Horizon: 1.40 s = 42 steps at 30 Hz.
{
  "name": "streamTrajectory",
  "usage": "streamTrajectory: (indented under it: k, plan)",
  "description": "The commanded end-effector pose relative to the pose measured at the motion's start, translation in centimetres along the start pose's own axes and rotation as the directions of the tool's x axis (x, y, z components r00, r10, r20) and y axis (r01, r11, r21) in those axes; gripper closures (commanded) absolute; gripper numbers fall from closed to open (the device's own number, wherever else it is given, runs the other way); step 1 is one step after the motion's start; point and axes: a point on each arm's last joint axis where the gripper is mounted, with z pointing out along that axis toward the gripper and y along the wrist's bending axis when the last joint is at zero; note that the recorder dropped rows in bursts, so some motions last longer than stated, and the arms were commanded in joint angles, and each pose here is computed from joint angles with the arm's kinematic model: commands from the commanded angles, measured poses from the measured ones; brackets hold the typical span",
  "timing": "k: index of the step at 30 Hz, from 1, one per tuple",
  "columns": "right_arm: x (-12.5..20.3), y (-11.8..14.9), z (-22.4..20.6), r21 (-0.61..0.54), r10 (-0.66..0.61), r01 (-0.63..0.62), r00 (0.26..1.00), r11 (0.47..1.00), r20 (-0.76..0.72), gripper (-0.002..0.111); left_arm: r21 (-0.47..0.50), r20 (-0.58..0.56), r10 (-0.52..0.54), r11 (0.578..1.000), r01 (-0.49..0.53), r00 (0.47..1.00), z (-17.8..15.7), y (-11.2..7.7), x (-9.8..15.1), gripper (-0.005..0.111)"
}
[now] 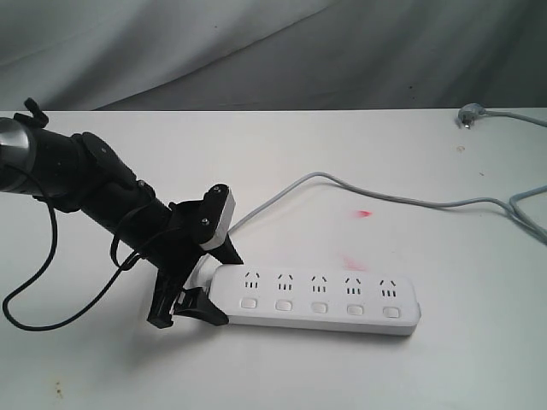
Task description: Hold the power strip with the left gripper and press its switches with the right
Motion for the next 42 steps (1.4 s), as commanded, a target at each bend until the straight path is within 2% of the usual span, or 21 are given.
streamTrajectory:
  k: [1, 4, 7, 25, 29, 32, 35, 38, 42]
  plan:
    - [1.0, 2.3, -0.5, -0.250, -0.026, -0.007, 0.991, 0.968, -0.130, 0.089, -0.025, -0.023, 0.021, 0.999, -0.022, 1.000, 0.1, 0.3, 0.0, 0.107]
    - [1.6, 3.4, -1.0, -0.372, -0.048, -0.029, 0.979, 0.928, -0.197, 0.099, -0.025, -0.023, 0.021, 0.999, -0.022, 1.000, 0.1, 0.3, 0.0, 0.107]
    - [1.9, 3.8, -1.3, -0.417, -0.059, -0.040, 0.973, 0.908, -0.222, 0.106, -0.025, -0.023, 0.021, 0.999, -0.022, 1.000, 0.1, 0.3, 0.0, 0.107]
    - [1.8, 3.7, -1.3, -0.405, -0.060, -0.032, 0.975, 0.914, -0.213, 0.106, -0.025, -0.023, 0.021, 0.999, -0.022, 1.000, 0.1, 0.3, 0.0, 0.107]
    - [0.3, 3.3, -2.9, -0.335, -0.066, 0.030, 0.993, 0.942, -0.097, 0.106, -0.025, -0.023, 0.021, 0.999, -0.022, 1.000, 0.1, 0.3, 0.0, 0.107]
    - [-0.4, 2.5, -4.7, -0.224, -0.052, 0.038, 0.997, 0.974, -0.056, 0.106, -0.025, -0.023, 0.021, 0.999, -0.022, 1.000, 0.1, 0.3, 0.0, 0.107]
    - [-0.1, 1.1, -6.1, -0.046, 0.013, -0.018, 0.992, 0.999, -0.122, 0.106, -0.025, -0.023, 0.021, 0.999, -0.022, 1.000, 0.1, 0.3, 0.0, 0.107]
    - [0.8, -0.3, -7.5, 0.144, 0.027, 0.004, 0.977, 0.990, -0.212, 0.106, -0.025, -0.023, 0.021, 0.999, -0.022, 1.000, 0.1, 0.3, 0.0, 0.107]
    - [1.6, -1.0, -9.2, 0.272, 0.019, 0.056, 0.964, 0.961, -0.265, 0.106, -0.025, -0.023, 0.021, 0.999, -0.022, 1.000, 0.1, 0.3, 0.0, 0.107]
